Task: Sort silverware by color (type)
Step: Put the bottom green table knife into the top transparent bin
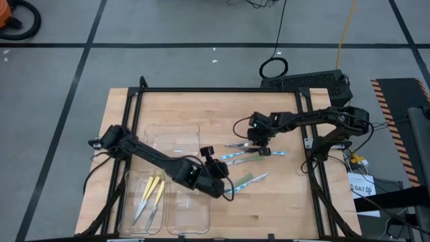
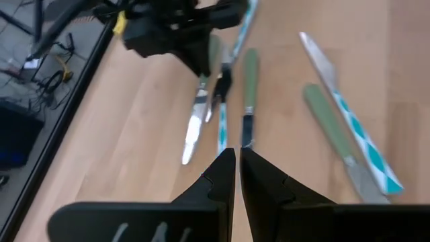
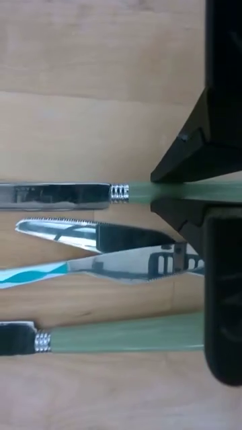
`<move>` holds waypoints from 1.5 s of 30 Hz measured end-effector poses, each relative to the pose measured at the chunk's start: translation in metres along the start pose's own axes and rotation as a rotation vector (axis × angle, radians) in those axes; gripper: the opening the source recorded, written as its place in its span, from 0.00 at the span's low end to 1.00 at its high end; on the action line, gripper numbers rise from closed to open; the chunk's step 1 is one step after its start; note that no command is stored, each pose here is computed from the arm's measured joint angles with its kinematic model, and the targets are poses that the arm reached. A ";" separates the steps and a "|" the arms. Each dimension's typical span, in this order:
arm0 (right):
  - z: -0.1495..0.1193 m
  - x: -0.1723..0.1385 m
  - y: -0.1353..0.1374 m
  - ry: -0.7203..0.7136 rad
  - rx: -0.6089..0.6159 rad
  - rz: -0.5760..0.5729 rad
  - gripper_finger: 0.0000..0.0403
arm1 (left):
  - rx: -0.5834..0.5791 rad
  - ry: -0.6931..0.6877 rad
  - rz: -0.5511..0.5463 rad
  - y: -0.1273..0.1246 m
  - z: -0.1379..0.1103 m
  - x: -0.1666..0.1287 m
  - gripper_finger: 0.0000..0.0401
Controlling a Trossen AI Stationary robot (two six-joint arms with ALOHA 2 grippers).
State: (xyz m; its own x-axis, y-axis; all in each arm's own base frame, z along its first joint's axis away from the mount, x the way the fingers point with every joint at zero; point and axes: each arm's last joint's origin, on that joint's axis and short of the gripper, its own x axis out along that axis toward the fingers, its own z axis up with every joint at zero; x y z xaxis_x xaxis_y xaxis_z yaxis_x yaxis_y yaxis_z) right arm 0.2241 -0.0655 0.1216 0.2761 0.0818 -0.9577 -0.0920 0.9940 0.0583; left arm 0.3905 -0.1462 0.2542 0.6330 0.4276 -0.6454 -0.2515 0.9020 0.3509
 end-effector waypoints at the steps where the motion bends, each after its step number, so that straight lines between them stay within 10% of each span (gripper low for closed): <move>1: 0.000 0.000 0.001 0.001 0.001 0.000 0.07 | -0.011 0.003 0.007 0.003 0.001 0.002 0.08; 23: 0.003 0.003 0.015 0.034 0.088 -0.026 0.01 | -0.177 0.148 0.016 0.051 0.001 0.058 0.08; 45: -0.004 -0.014 0.020 0.082 0.204 -0.180 0.37 | -0.054 0.211 -0.046 0.080 -0.001 0.087 0.08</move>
State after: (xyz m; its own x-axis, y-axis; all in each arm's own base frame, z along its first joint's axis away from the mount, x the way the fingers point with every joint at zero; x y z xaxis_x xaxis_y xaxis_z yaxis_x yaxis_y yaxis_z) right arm 0.2143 -0.0473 0.1353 0.1915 -0.0954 -0.9769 0.1480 0.9867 -0.0674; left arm 0.4245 -0.0372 0.2253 0.4789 0.3833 -0.7898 -0.2683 0.9205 0.2841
